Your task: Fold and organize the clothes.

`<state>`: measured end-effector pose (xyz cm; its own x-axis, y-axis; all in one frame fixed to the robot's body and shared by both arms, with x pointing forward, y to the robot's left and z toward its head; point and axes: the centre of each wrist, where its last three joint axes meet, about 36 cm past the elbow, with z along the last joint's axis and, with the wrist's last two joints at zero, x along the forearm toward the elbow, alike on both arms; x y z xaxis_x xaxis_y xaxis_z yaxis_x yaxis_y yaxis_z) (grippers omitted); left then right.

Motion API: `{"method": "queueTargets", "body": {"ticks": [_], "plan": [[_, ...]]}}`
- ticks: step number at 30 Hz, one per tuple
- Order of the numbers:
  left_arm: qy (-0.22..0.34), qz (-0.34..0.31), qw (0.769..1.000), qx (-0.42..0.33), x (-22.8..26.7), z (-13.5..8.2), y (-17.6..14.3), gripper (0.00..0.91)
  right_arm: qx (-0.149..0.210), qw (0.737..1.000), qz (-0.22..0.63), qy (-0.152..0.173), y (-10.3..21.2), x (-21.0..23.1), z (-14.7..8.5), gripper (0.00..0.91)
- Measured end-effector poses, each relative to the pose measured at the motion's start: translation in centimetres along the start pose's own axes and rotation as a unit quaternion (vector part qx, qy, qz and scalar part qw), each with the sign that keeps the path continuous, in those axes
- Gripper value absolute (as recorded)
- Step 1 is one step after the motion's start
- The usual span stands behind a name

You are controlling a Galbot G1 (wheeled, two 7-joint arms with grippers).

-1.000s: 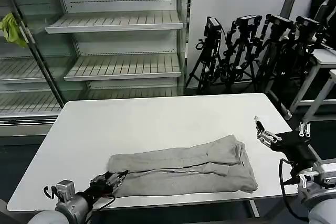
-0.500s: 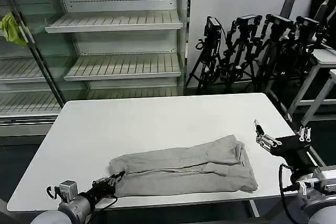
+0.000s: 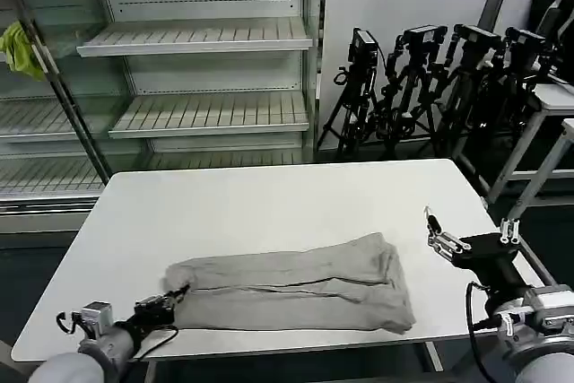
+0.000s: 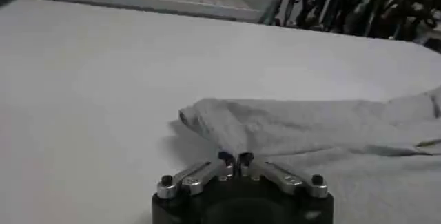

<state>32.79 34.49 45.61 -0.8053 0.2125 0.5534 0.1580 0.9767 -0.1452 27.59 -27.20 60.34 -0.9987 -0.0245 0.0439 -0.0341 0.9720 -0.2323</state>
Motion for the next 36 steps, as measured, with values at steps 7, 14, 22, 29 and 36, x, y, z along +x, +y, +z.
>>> {"method": "queueTargets", "body": {"ticks": [7,14,22,29,36], "plan": [[-0.007,-0.066,0.998,-0.021,1.3,-1.4,3.6,0.05,-0.01,1.0,-0.012,-0.006,0.5,-0.8,0.1,0.907],[-0.021,-0.128,0.991,-0.043,2.9,-3.2,7.1,0.04,-0.015,1.0,-0.02,-0.013,0.9,-1.5,0.1,0.907],[-0.042,-0.158,0.985,-0.061,4.5,-5.2,8.5,0.05,-0.011,1.0,-0.02,-0.015,0.9,-1.9,0.1,0.907],[-0.068,-0.111,0.99,-0.054,4.9,-6.4,5.6,0.05,0.015,0.999,0.003,-0.032,-0.4,-3.1,0.2,0.907],[-0.076,-0.019,0.996,-0.039,4.1,-6.2,0.7,0.05,0.053,0.996,0.046,-0.05,-2.9,-4.9,1.0,0.907]]}}
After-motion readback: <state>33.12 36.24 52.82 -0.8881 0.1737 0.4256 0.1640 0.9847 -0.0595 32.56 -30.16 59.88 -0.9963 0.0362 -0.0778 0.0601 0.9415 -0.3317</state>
